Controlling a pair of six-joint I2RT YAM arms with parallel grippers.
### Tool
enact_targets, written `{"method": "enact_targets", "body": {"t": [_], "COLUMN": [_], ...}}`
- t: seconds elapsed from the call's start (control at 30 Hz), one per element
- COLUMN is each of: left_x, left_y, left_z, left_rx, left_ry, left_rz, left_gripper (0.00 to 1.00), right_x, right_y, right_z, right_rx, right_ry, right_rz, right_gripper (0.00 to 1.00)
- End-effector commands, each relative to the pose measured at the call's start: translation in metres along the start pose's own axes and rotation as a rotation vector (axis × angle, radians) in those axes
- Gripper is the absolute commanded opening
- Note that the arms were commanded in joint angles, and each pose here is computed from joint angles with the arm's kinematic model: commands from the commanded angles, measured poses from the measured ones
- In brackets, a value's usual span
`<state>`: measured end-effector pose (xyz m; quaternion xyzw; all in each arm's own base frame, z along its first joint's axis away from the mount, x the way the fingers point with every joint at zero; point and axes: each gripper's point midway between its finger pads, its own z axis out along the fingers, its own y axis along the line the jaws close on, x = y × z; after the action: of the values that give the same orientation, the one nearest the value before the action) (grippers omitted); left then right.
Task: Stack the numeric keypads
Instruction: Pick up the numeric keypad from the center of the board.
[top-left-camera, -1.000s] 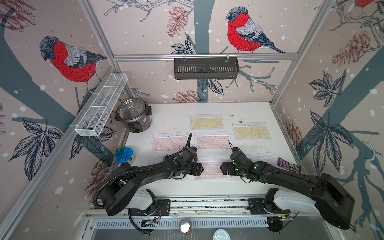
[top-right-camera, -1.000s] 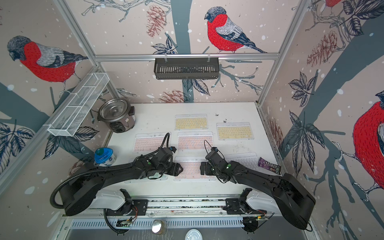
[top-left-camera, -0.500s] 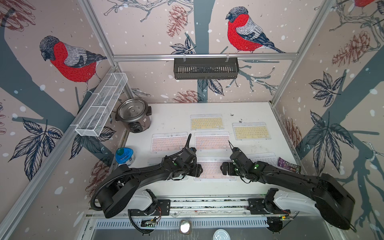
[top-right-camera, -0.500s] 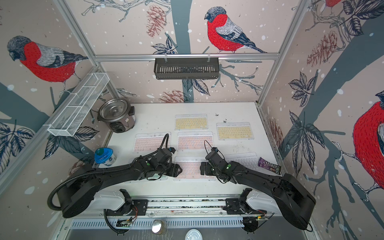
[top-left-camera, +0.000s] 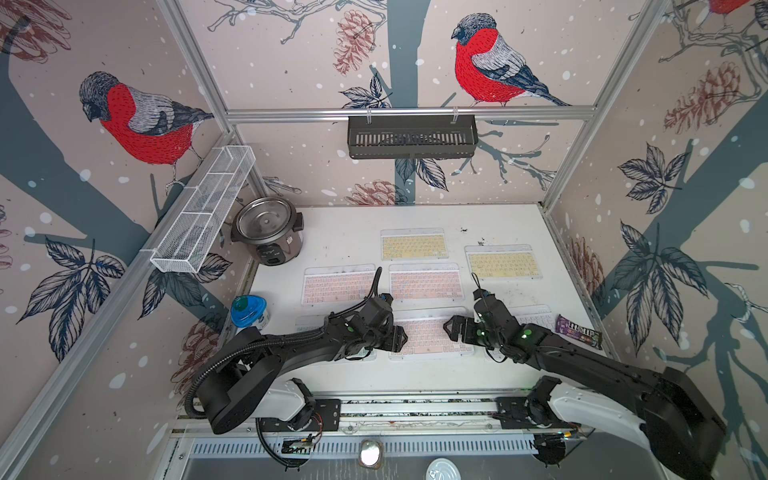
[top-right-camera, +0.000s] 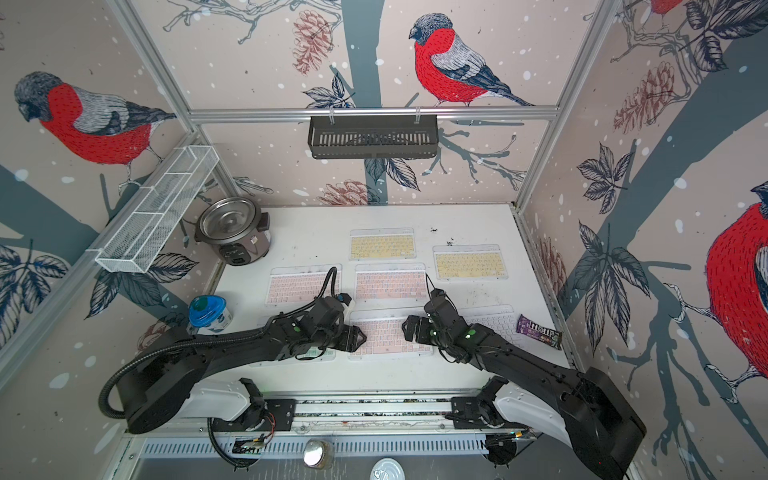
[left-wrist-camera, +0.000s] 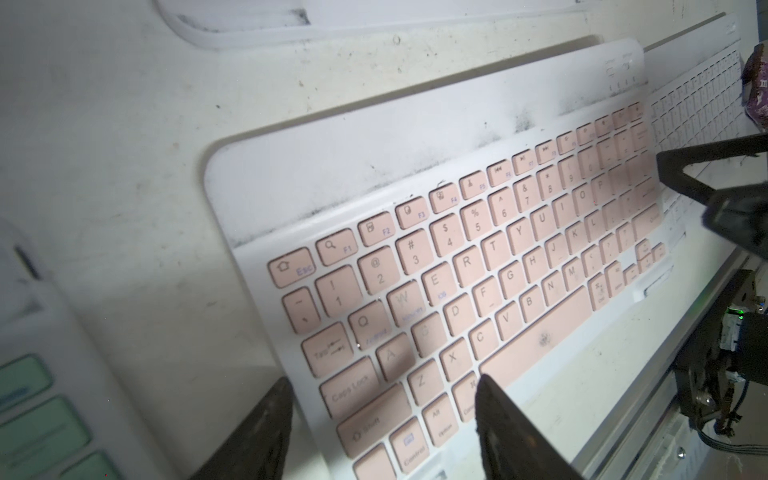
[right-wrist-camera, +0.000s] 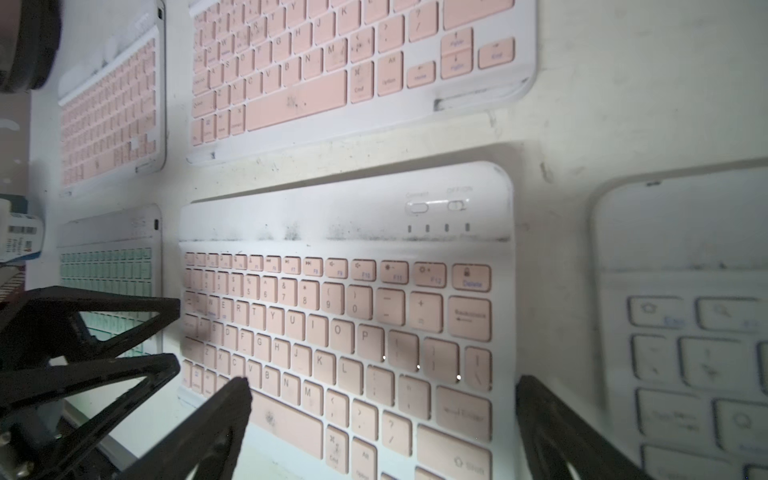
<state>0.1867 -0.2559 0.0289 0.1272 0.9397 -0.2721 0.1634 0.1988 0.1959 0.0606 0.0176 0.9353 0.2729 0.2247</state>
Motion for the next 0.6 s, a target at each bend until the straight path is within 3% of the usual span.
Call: {"method": "enact_targets", "body": {"t": [0.0, 0.57], "left_x": [0.017, 0.022], "left_y": [0.003, 0.004], "left_z": [0.003, 0.005], "left_rx": [0.005, 0.019], "left_ry": [0.070, 0.070], "left_rz": [-0.028, -0.033], "left_gripper": [0.69, 0.69], "right_x": [-0.011, -0.010], "right_y": [0.050, 0.076], "right_z": [-0.010, -0.039], "right_rx": [-0.248, -0.435], "right_ry": [-0.010, -0.034], "right_rz": [-0.005, -0.029], "right_gripper": [0.99, 0.99]}}
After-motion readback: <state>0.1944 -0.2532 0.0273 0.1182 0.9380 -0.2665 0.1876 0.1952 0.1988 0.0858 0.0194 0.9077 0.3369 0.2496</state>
